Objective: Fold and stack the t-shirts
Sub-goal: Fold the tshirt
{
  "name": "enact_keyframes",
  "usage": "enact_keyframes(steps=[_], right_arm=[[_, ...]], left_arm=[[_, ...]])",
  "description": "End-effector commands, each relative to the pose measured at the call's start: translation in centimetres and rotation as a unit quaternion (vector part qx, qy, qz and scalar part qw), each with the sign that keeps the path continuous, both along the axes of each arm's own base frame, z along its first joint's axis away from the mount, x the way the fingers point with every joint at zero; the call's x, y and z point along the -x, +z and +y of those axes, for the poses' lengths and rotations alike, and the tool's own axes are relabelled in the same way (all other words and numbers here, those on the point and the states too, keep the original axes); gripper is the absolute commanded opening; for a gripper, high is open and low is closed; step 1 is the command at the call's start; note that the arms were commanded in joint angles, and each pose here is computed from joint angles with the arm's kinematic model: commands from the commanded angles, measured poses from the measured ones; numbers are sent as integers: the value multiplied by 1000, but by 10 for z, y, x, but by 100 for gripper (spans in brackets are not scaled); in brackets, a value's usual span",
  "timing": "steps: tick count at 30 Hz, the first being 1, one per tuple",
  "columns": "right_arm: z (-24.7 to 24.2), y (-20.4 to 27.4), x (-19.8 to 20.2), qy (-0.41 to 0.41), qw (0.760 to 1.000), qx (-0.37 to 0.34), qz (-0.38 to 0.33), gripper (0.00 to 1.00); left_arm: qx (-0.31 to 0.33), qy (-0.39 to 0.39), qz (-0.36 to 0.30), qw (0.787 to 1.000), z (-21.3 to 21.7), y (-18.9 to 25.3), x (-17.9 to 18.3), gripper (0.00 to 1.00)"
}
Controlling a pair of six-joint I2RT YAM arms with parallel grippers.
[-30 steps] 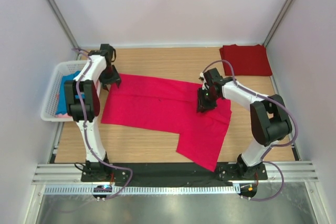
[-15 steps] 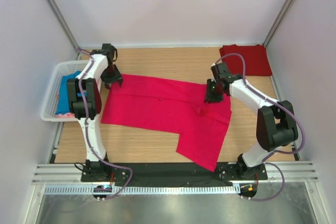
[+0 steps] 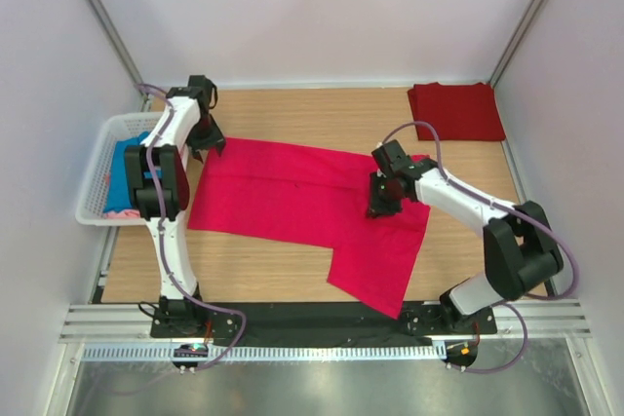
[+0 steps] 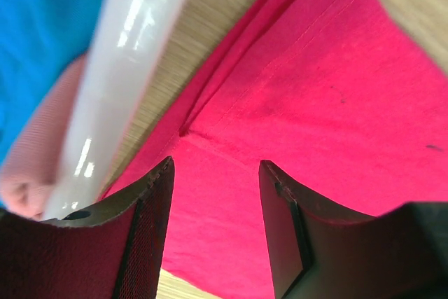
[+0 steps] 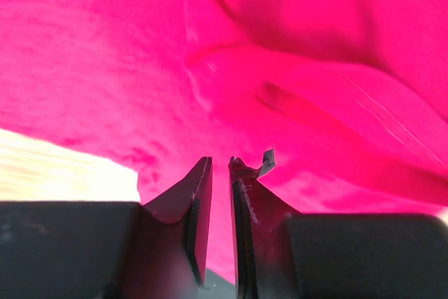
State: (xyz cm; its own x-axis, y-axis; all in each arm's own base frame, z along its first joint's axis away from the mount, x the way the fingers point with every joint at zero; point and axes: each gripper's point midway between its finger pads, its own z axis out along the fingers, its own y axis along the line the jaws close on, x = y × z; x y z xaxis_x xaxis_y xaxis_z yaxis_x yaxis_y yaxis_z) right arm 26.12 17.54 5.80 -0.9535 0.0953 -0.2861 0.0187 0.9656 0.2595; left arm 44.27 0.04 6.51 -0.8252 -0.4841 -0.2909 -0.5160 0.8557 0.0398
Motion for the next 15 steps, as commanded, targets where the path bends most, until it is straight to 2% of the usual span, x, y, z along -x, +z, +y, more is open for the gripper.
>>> enact_keyframes(steps=[1, 6, 8, 11, 15], right_arm=[[-10, 17, 11, -40, 999, -8, -11, 23], [-15, 37, 2, -41, 998, 0, -47, 27], [-27, 39, -12, -44, 996, 38, -73, 28], [-33, 36, -37, -47, 994, 65, -77, 27], [-31, 3, -47, -37, 994, 86, -48, 25]], left_arm=[[-19, 5, -20, 1000, 11, 17, -9, 53], [-6, -16, -46, 999, -1, 32, -15, 53], [1, -26, -54, 998, -6, 37, -17, 54], [16, -36, -50, 998, -14, 38, -17, 54], [14, -46, -33, 998, -13, 29, -12, 54]])
